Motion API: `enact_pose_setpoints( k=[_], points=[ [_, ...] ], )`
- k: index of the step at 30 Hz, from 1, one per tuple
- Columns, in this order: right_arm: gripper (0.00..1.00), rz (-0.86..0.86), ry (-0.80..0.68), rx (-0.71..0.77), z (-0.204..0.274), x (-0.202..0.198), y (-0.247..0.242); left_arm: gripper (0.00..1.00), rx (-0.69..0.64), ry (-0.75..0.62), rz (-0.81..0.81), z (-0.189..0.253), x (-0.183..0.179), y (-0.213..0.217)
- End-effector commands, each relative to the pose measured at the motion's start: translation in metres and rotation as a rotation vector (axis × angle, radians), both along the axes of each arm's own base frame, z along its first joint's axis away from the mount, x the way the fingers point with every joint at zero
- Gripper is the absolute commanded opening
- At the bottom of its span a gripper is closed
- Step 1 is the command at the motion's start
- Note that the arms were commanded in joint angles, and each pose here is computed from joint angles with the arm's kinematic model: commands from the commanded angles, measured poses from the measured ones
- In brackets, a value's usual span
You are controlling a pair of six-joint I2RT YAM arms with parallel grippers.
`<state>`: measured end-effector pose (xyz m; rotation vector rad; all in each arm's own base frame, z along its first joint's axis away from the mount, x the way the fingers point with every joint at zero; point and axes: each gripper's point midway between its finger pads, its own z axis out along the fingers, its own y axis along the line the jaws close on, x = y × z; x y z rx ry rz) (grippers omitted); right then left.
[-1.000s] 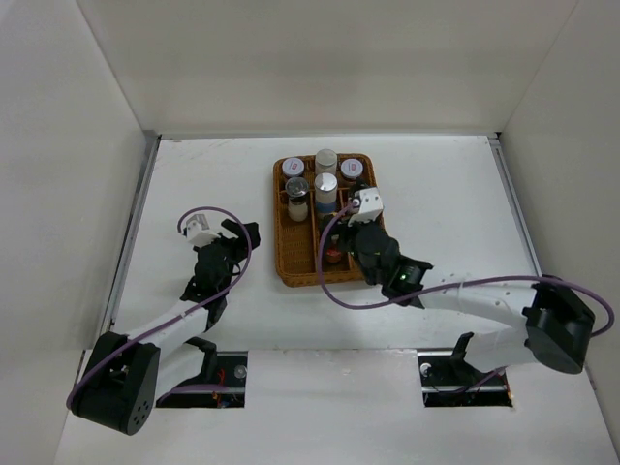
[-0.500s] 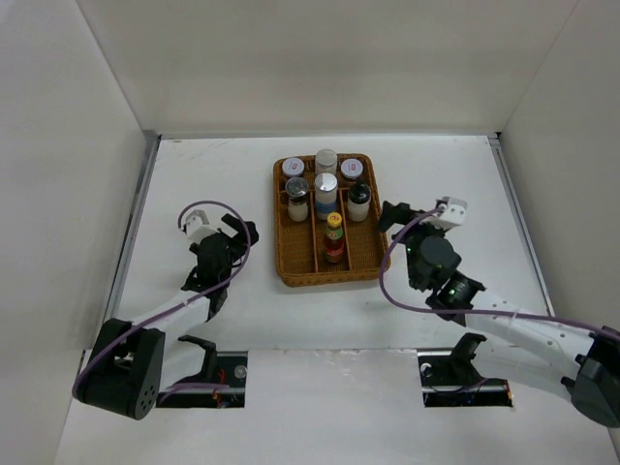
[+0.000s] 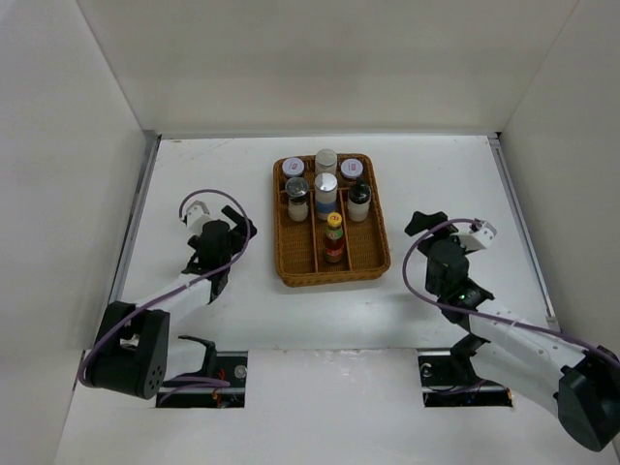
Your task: Organize the condiment bottles
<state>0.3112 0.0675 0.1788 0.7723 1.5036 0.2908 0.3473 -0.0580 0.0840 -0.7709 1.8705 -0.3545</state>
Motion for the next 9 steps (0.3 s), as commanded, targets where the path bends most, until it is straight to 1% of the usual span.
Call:
enact_pose_setpoints(
  k=[1,9],
  points=[
    [1.00,0.062,-0.027,0.151,-0.001,0.002,0.013,1.00,0.001,-0.028,-0.008,0.015,0.010,-0.004],
    [1.00,0.091,-0.014,0.152,-0.004,0.005,0.020,1.00,0.000,-0.081,-0.001,0.035,0.016,-0.005]
  ],
)
